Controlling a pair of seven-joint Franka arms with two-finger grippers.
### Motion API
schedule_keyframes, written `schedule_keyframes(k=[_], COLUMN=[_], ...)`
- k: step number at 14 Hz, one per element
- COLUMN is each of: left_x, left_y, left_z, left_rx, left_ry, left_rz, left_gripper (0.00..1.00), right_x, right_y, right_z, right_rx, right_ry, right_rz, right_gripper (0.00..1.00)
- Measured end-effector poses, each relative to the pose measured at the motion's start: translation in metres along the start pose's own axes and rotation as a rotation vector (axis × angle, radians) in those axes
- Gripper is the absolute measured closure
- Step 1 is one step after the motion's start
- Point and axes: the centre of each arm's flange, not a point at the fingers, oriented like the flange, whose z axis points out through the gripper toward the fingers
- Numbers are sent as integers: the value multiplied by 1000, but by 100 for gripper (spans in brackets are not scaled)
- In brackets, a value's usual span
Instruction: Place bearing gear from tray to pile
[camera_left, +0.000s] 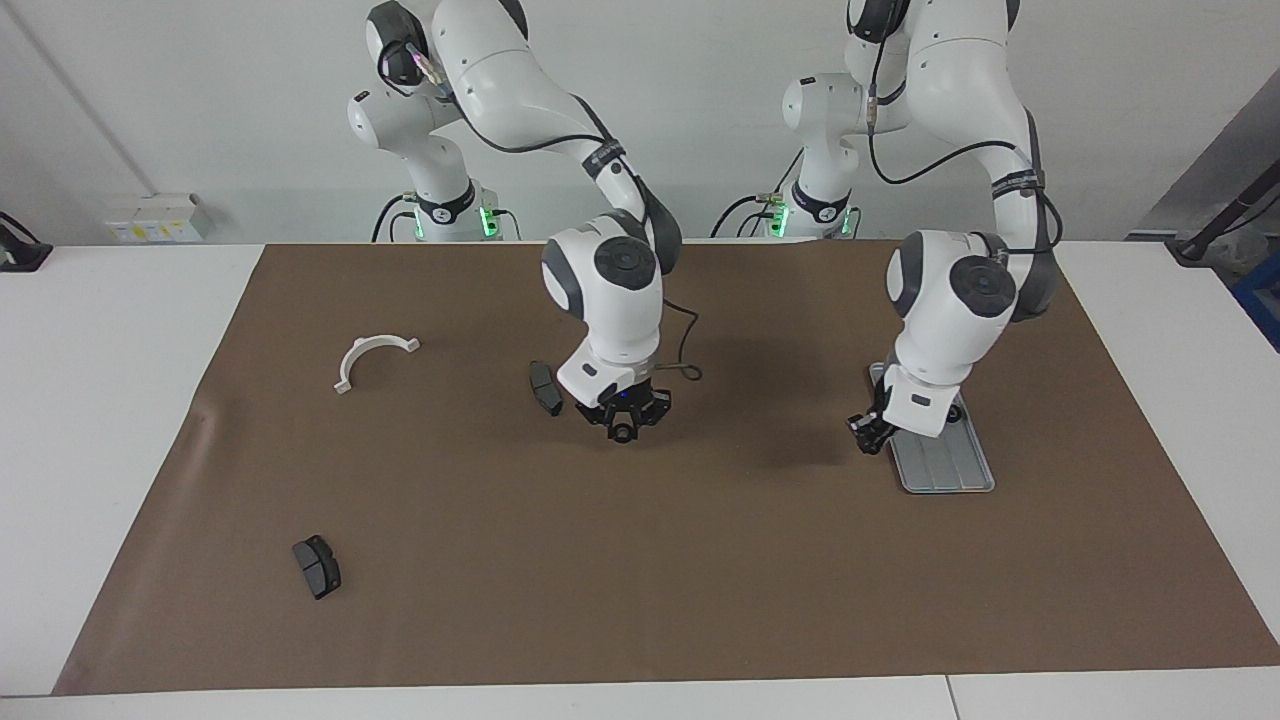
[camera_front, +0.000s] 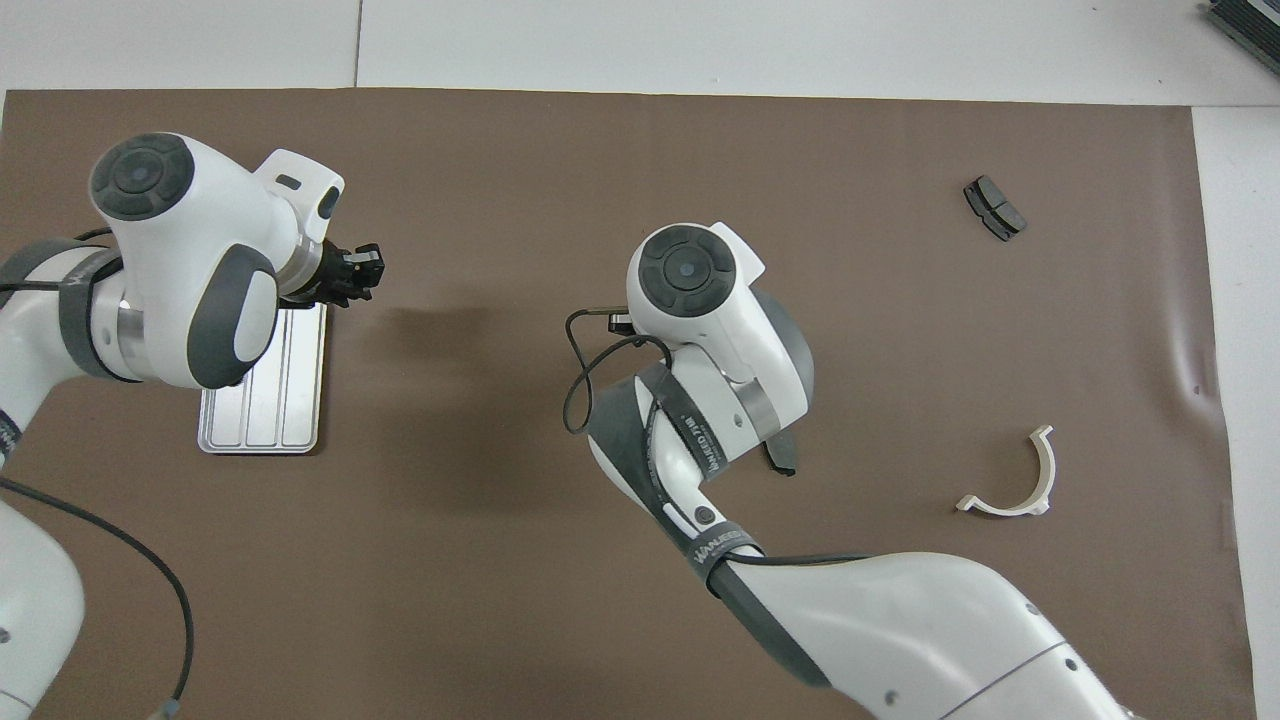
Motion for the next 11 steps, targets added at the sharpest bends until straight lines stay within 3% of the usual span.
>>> schedule_keyframes(k=[3,5,8,11], left_x=[-46,-83,-142,-183], left_y=[64,105,162,203], left_z=[1,1,1,-1], left_rx=[-3,-4,-22,-100], left_ry=[-4,-7,0,44], left_rz=[-45,-50,-5,43], left_gripper=[76,76,76,76], right_x=[32,51,62,61], right_y=[98,163,225,276], right_z=[-48,-57,-36,1], right_rx=[-6,-6,-7,-10], right_ry=[-27,-30,-24,3], right_rz=[-27,-63,-105,-127], right_gripper=[65,65,65,65])
